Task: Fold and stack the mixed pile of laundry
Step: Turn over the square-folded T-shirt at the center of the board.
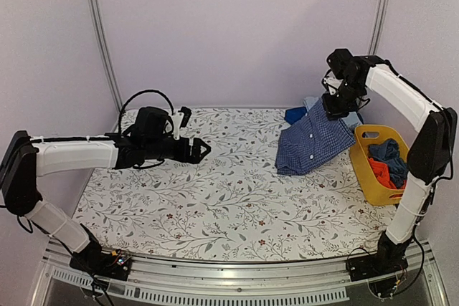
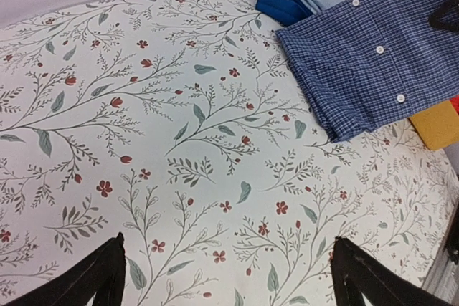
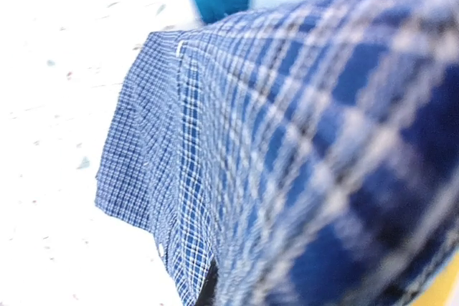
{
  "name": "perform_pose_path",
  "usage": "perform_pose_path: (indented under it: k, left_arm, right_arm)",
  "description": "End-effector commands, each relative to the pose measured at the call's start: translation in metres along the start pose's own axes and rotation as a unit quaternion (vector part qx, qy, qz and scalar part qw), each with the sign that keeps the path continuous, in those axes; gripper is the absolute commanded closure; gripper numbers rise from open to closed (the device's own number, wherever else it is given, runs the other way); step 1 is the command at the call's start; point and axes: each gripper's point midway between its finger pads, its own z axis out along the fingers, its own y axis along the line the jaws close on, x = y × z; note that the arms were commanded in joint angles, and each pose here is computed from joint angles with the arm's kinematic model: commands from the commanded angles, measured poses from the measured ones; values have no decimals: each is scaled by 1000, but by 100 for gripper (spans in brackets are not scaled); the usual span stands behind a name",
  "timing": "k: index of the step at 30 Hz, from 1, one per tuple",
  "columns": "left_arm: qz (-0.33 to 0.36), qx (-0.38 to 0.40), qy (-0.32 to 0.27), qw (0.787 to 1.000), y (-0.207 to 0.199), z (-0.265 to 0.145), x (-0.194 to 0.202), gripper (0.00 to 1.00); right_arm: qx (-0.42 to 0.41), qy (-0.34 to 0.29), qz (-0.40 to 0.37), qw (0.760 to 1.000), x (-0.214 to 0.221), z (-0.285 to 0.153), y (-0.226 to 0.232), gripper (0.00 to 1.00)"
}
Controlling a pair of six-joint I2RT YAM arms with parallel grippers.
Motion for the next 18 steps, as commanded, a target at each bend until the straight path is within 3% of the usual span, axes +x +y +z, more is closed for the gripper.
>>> perform_pose_path:
  k: [1,6,11,14,18]
  left_arm:
    - [-24,-12,-10,1000,15,-7,-4,0]
    - [-31,-19,-7,999,24,-10,-5,0]
    - [-44,-32,-8,998,38,-11,-6,0]
    - [-48,-35,-11,998,43,-11,-10,0]
    - [-50,-39,-2,998,49,-9,-9,0]
  right_arm:
    - [193,-47,-6,980,-12,-59,-73,100]
    - [300,-119,-5,947,-26,-126,-110,100]
    - [297,-165,-29,940,-22,-177,-109,100]
    - [272,-158,-69,947,-17,-169,-82,100]
    - [198,-98,-133,966,-11,-104,-16,100]
